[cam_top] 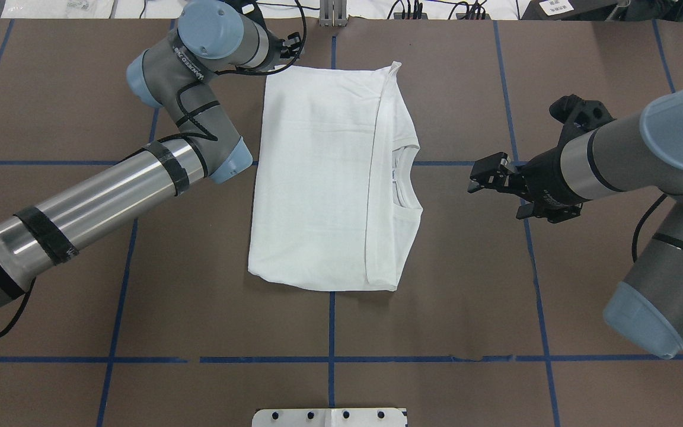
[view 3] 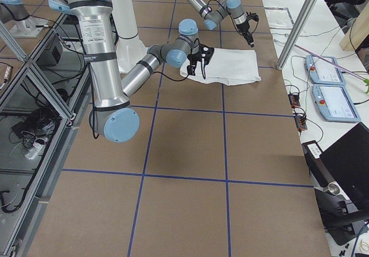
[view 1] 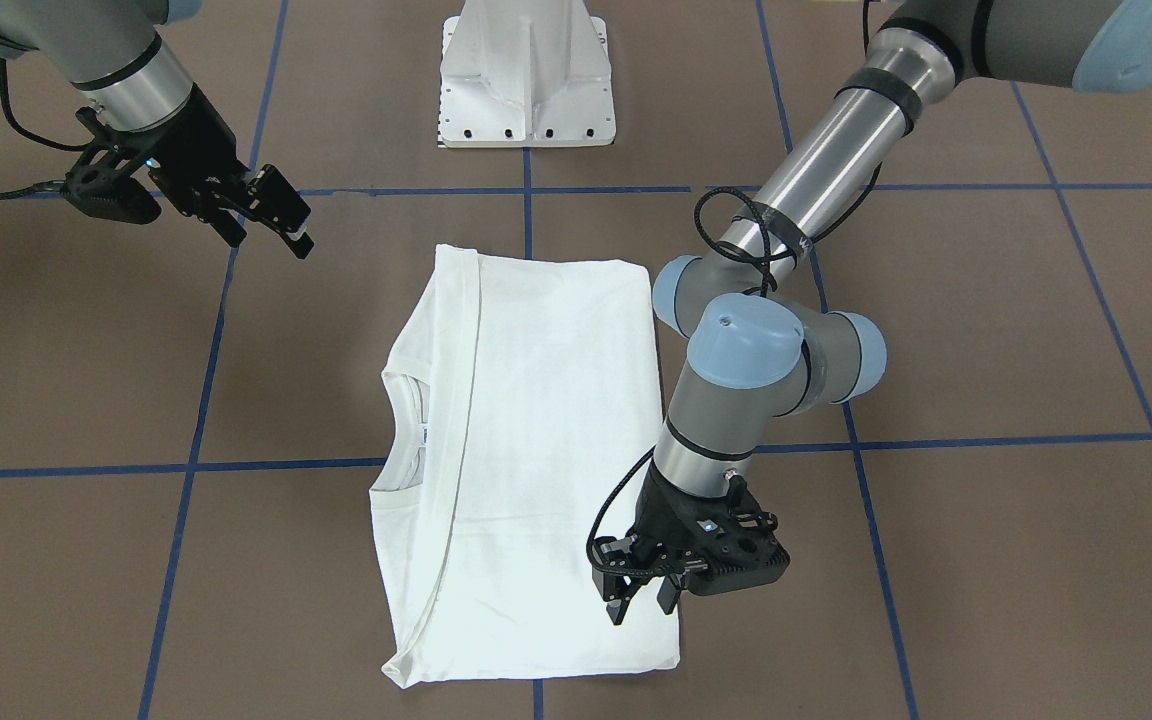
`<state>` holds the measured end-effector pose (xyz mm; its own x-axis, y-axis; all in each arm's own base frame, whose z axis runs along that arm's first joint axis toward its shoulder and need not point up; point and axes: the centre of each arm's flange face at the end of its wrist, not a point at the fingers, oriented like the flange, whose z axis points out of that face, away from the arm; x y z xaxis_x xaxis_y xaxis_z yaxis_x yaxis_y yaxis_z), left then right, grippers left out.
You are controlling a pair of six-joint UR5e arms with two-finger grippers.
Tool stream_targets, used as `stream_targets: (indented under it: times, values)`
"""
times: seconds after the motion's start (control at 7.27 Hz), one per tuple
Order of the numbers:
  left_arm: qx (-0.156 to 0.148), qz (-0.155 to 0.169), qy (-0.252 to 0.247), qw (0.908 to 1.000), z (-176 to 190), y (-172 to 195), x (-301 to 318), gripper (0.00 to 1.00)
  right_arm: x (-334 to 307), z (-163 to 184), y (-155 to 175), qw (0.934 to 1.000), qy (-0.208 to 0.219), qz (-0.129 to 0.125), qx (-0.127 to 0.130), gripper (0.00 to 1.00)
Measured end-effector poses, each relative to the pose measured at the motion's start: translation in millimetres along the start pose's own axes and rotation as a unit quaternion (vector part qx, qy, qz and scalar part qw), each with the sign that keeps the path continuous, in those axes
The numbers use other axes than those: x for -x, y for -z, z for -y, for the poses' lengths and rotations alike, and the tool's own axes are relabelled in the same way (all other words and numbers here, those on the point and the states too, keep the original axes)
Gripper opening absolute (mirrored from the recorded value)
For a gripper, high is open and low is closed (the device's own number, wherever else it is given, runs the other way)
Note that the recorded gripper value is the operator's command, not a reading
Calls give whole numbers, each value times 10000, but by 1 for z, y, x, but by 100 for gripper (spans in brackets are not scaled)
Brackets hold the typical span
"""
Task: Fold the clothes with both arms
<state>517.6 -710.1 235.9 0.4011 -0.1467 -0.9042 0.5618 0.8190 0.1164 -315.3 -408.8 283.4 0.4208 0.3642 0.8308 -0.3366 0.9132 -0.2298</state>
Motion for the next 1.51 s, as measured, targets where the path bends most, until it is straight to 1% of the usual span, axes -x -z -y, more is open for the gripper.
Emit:
stream_targets:
  times: [0.14, 0.28, 0.41, 0.55, 0.69, 0.83, 0.96, 1.1, 1.38, 1.51]
  values:
    - [-22, -16, -45, 10000, 6, 3, 1, 100, 8, 1, -1, 10000, 27, 37, -8, 100]
    - [45, -33, -110, 9999, 13, 8, 7, 100, 14, 1, -5, 9999, 105, 28, -6, 100]
    - [238, -56, -135, 9996, 14, 17, 20, 100, 17, 2, -12, 9997, 244, -21, -4, 100]
    - [516, -82, -141, 9985, 8, 32, 38, 100, 24, 3, -20, 9991, 394, -135, 1, 100]
    - [797, -111, -141, 9967, -4, 52, 63, 100, 40, 2, -29, 9978, 558, -345, -20, 100]
    - [1001, -182, -150, 9947, -18, 77, 92, 100, 64, -5, -42, 9950, 760, -638, -114, 100]
    - [1180, -288, -171, 9924, -33, 105, 119, 100, 87, -16, -64, 9907, 968, -933, -218, 100]
    - [1355, -363, -186, 9899, -46, 134, 138, 100, 109, -27, -92, 9867, 1117, -1153, -262, 100]
    - [1597, -307, -219, 9865, -64, 187, 145, 100, 150, -50, -146, 9801, 1307, -1464, -285, 100]
    - [1659, -270, -242, 9855, -71, 205, 141, 100, 162, -62, -168, 9768, 1398, -1598, -290, 100]
